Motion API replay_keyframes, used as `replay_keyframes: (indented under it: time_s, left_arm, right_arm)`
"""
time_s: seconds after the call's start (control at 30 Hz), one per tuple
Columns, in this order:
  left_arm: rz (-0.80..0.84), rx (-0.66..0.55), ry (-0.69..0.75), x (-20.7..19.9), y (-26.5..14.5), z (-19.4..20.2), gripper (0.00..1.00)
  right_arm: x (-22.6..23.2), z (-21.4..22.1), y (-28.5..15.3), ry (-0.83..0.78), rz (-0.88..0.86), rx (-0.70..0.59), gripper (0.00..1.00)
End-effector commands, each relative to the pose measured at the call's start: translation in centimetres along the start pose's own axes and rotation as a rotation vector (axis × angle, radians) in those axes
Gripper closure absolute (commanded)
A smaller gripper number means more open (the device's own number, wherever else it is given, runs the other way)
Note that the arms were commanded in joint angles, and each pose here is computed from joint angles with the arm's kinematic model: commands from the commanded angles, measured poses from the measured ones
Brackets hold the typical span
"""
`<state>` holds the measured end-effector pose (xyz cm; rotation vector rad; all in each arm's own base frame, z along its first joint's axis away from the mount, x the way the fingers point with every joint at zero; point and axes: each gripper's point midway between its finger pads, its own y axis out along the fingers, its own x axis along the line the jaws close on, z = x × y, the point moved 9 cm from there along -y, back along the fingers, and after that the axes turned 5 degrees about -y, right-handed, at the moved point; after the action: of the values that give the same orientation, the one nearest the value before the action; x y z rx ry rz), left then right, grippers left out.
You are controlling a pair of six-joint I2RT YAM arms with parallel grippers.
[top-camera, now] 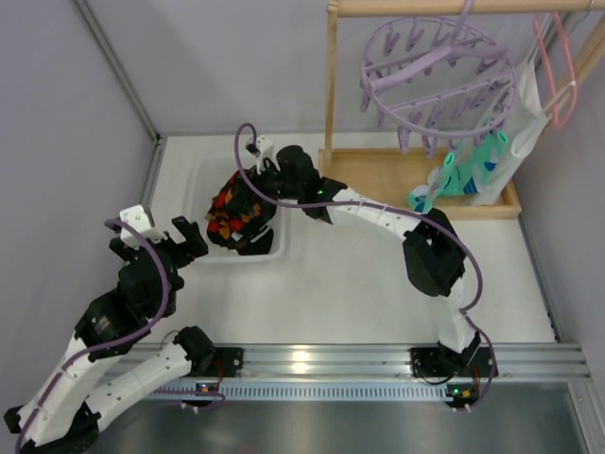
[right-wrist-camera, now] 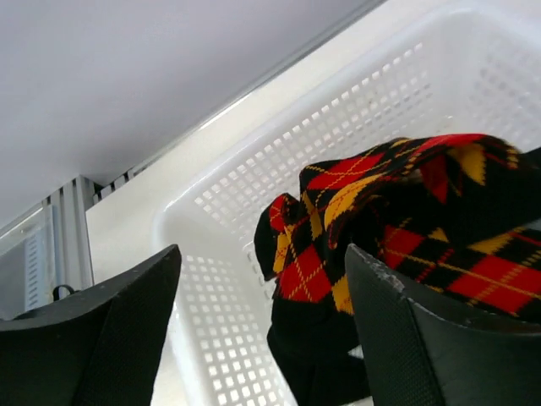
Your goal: Remove the socks clipped to the hanger
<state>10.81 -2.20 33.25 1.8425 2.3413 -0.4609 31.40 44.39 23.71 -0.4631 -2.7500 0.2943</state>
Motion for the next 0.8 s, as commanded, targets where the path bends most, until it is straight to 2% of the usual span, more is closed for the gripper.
replay_keyframes:
  time_s: [0.0, 0.07, 0.1, 0.17, 0.2, 0.27, 0.3, 0.33, 0.37, 0.43, 0.5, 0.53, 0.57, 0.63, 0.67, 0.77]
  left_arm:
    - [0.002, 0.009, -0.009, -0.4, 0.3, 0.2, 0.02]
    - [0.021, 0.018, -0.016, -0.5, 0.1, 0.3, 0.02]
    - [0.029, 0.025, -0.015, -0.5, 0.2, 0.4, 0.02]
    - [0.045, 0.049, -0.003, -0.9, 0.3, 1.0, 0.02]
    - [0.072, 0.072, 0.004, -1.2, 0.3, 1.2, 0.02]
    - [0.093, 0.106, 0.024, -1.7, 0.6, 1.9, 0.02]
    - [0.117, 0.127, 0.029, -2.1, 0.6, 2.2, 0.02]
    - [0.121, 0.138, 0.038, -2.2, 0.7, 2.5, 0.02]
    - [0.118, 0.149, 0.053, -2.3, 0.9, 2.7, 0.02]
    - [0.126, 0.168, 0.066, -2.5, 1.0, 3.2, 0.02]
    - [0.126, 0.179, 0.077, -2.6, 1.1, 3.4, 0.02]
    - [0.130, 0.187, 0.079, -2.7, 1.2, 3.6, 0.02]
    - [0.130, 0.193, 0.088, -2.9, 1.3, 3.6, 0.02]
    - [0.130, 0.205, 0.098, -3.0, 1.5, 3.9, 0.02]
    - [0.127, 0.216, 0.112, -3.2, 1.6, 4.1, 0.02]
    - [0.132, 0.231, 0.120, -3.4, 1.8, 4.2, 0.02]
  right_arm:
    - [0.0, -3.7, -4.5, -0.027, 0.077, -0.127, 0.22]
    - [-0.1, -3.5, -6.4, -0.034, 0.124, -0.158, 0.19]
    - [-0.2, -2.2, -8.7, -0.030, 0.171, -0.154, 0.17]
    - [0.6, -3.1, -12.5, -0.045, 0.240, -0.221, 0.06]
    - [0.1, -0.4, -13.8, -0.027, 0.280, -0.174, 0.01]
    - [1.6, -0.6, -17.9, -0.045, 0.309, -0.224, 0.01]
    - [1.0, 2.9, -19.4, -0.015, 0.362, -0.161, 0.01]
    - [1.2, 3.7, -21.0, -0.004, 0.399, -0.168, 0.01]
    - [1.5, 5.6, -24.1, 0.005, 0.487, -0.197, 0.01]
    - [1.3, 7.9, -27.4, 0.041, 0.600, -0.191, 0.01]
    - [1.0, 8.8, -31.6, 0.058, 0.745, -0.250, 0.01]
    - [0.8, 10.2, -33.1, 0.088, 0.825, -0.194, 0.00]
    - [0.9, 9.6, -35.2, 0.092, 0.923, -0.262, 0.01]
    - [0.7, 10.3, -37.6, 0.120, 1.059, -0.243, 0.01]
    - [0.8, 9.9, -39.0, 0.120, 1.148, -0.278, 0.01]
    - [0.3, 9.9, -40.8, 0.107, 1.324, -0.281, 0.05]
